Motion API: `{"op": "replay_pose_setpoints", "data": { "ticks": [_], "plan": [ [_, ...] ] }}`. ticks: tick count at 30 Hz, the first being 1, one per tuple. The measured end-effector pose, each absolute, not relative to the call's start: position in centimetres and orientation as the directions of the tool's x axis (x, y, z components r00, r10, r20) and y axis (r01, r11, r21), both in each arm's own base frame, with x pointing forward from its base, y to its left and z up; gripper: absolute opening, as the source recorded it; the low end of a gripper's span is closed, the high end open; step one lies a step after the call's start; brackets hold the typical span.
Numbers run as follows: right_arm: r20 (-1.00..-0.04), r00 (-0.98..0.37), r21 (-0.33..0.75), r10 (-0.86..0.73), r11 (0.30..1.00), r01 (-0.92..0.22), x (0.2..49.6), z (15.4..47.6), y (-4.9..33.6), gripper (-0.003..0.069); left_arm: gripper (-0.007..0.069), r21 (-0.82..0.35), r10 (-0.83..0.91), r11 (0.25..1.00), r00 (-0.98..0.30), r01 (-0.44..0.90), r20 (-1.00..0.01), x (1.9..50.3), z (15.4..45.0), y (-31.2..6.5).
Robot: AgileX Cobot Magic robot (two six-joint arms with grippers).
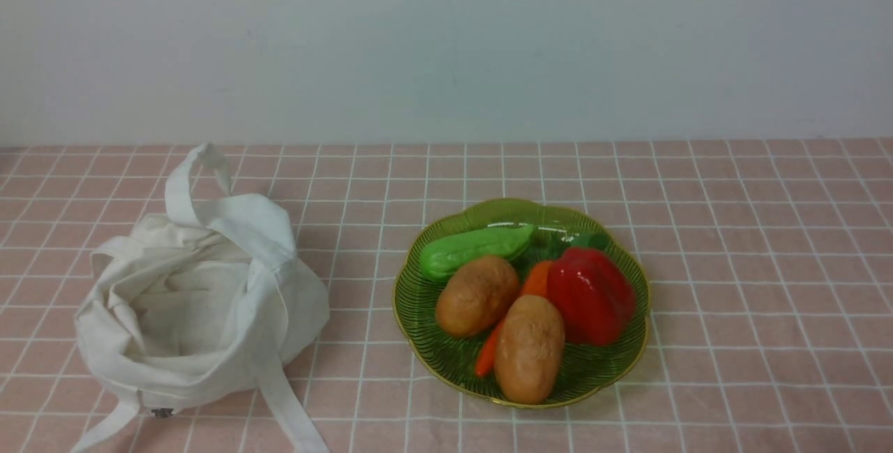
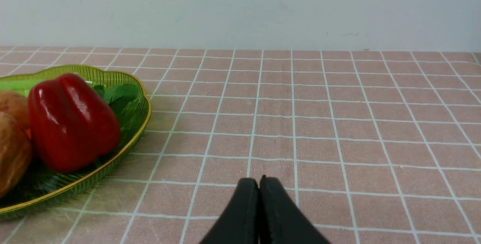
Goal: Take vegetables from bag on pink coffee tablecloth place on plate.
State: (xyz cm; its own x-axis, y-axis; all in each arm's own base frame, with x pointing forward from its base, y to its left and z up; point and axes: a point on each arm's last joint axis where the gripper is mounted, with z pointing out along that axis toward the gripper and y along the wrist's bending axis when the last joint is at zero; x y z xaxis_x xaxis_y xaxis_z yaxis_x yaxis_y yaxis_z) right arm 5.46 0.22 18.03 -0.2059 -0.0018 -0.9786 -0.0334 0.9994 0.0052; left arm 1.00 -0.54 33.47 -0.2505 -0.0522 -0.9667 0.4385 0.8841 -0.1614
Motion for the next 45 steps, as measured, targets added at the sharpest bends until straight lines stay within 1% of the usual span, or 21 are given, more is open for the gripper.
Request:
{"op": "replay_pose_setpoints", "data": {
  "ticks": [5,9,12,13,14,15,17,18,20,21,22,25,27,45],
  "plan": [
    [-0.979,-0.206,0.005,-0.002,0.999,-0.033,5.5,18.0,0.2,-0.0015,-0.0005,-0.131,-0.03,0.895,-0.235,0.426,-0.972,1.1,33.3,-0.4],
    [-0.979,-0.206,0.005,-0.002,0.999,-0.033,5.5,18.0,0.2,-0.0015,-0.0005,-0.07,0.011,0.911,-0.194,0.405,-0.981,1.5,31.8,-0.5],
    [-0.979,-0.206,0.005,-0.002,0.999,-0.033,5.5,18.0,0.2,-0.0015,-0.0005,0.009,0.059,0.942,-0.14,0.335,-0.988,2.2,28.9,-0.6],
    [-0.979,-0.206,0.005,-0.002,0.999,-0.033,5.5,18.0,0.2,-0.0015,-0.0005,0.014,0.065,0.944,-0.145,0.329,-0.987,2.3,28.4,-0.7],
    [-0.979,-0.206,0.005,-0.002,0.999,-0.033,5.5,18.0,0.2,-0.0015,-0.0005,0.042,0.083,0.959,-0.135,0.28,-0.987,2.8,26.7,-0.7],
    [-0.979,-0.206,0.005,-0.002,0.999,-0.033,5.5,18.0,0.2,-0.0015,-0.0005,0.056,0.09,0.969,-0.134,0.241,-0.987,3.2,25.7,-0.7],
    [-0.979,-0.206,0.005,-0.002,0.999,-0.033,5.5,18.0,0.2,-0.0015,-0.0005,0.068,0.1,0.979,-0.163,0.191,-0.982,4.0,23.5,-0.7],
    [-0.979,-0.206,0.005,-0.002,0.999,-0.033,5.5,18.0,0.2,-0.0015,-0.0005,0.07,0.1,0.98,-0.158,0.185,-0.982,4.0,23.5,-0.6],
    [-0.979,-0.206,0.006,-0.001,0.999,-0.033,5.5,18.0,0.2,-0.0015,-0.0005,0.074,0.102,0.988,-0.213,0.132,-0.972,4.8,20.5,-0.5],
    [-0.979,-0.206,0.006,-0.001,0.999,-0.033,5.5,18.0,0.2,-0.0015,-0.0005,0.075,0.101,0.989,-0.214,0.127,-0.972,4.8,20.3,-0.5],
    [-0.979,-0.206,0.006,-0.001,0.999,-0.033,5.5,18.0,0.2,-0.0015,-0.0005,0.075,0.102,0.99,-0.239,0.117,-0.966,5.0,19.2,-0.5],
    [-0.979,-0.206,0.006,-0.001,0.999,-0.033,5.5,18.0,0.2,-0.0015,-0.0005,0.073,0.103,0.991,-0.286,0.113,-0.953,5.2,17.4,-0.4],
    [-0.979,-0.206,0.006,-0.001,0.999,-0.033,5.5,18.0,0.2,-0.0015,-0.0005,0.075,0.106,0.991,-0.296,0.114,-0.949,5.2,17.1,-0.4],
    [-0.979,-0.206,0.006,-0.001,0.999,-0.033,5.5,18.0,0.2,-0.0015,-0.0005,0.077,0.108,0.99,-0.296,0.115,-0.949,5.2,17.1,-0.4]
  ]
}}
